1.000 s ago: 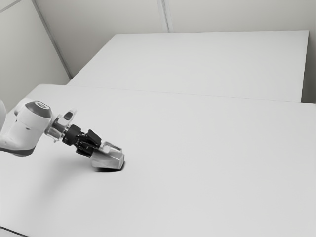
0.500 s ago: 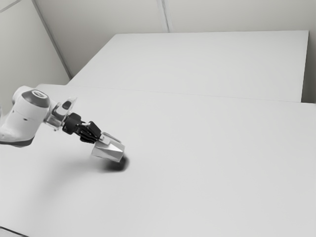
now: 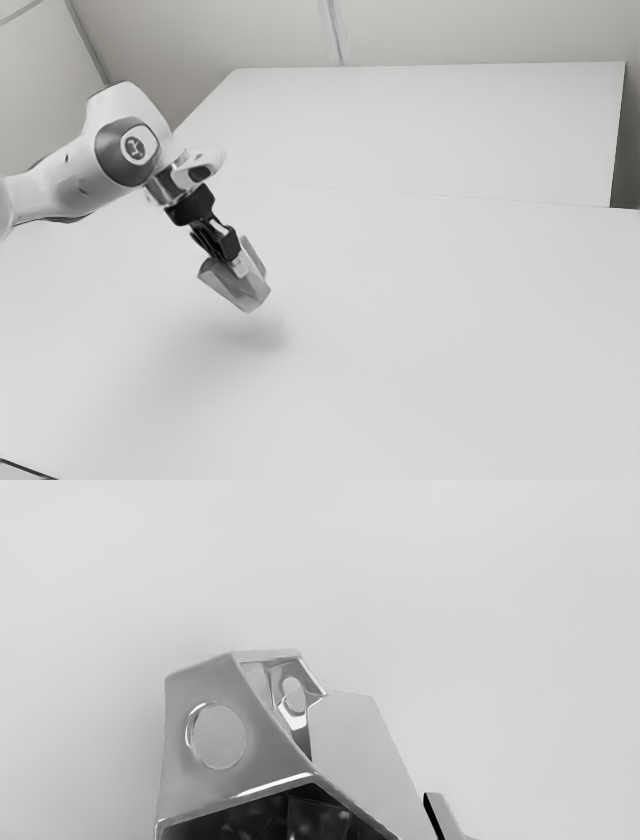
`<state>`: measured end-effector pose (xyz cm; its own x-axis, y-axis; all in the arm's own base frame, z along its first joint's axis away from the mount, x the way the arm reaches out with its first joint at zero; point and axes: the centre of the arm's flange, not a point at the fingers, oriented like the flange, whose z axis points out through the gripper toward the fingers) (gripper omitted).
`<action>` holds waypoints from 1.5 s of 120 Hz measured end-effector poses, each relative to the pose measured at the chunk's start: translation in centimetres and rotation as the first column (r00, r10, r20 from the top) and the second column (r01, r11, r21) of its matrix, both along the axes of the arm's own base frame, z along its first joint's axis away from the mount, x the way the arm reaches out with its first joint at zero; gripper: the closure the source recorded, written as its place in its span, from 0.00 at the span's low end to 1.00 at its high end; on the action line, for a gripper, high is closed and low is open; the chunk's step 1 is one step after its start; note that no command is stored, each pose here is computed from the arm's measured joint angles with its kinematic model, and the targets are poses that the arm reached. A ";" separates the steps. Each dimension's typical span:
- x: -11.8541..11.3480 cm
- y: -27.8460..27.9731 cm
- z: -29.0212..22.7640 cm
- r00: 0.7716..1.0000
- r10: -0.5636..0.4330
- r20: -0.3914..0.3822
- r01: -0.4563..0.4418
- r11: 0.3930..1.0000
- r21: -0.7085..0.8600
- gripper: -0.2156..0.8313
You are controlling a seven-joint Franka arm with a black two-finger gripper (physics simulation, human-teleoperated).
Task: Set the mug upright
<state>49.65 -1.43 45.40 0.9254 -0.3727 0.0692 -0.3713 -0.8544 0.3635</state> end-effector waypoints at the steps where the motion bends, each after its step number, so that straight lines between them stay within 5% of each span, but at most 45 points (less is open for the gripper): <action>1: -0.1 -0.3 0.1 1.000 -0.003 0.000 0.003 1.000 0.011 0.93; 23: -1.6 -4.1 0.6 0.999 -0.032 0.013 0.028 0.971 0.238 0.93; 57: -2.5 -3.9 -2.0 0.995 0.045 0.094 -0.082 0.895 0.438 0.95; 111: -3.2 -2.7 -7.2 0.966 0.210 0.152 -0.257 0.851 0.459 0.95; 180: -2.1 -2.5 -10.9 0.940 0.312 0.139 -0.340 0.823 0.455 0.94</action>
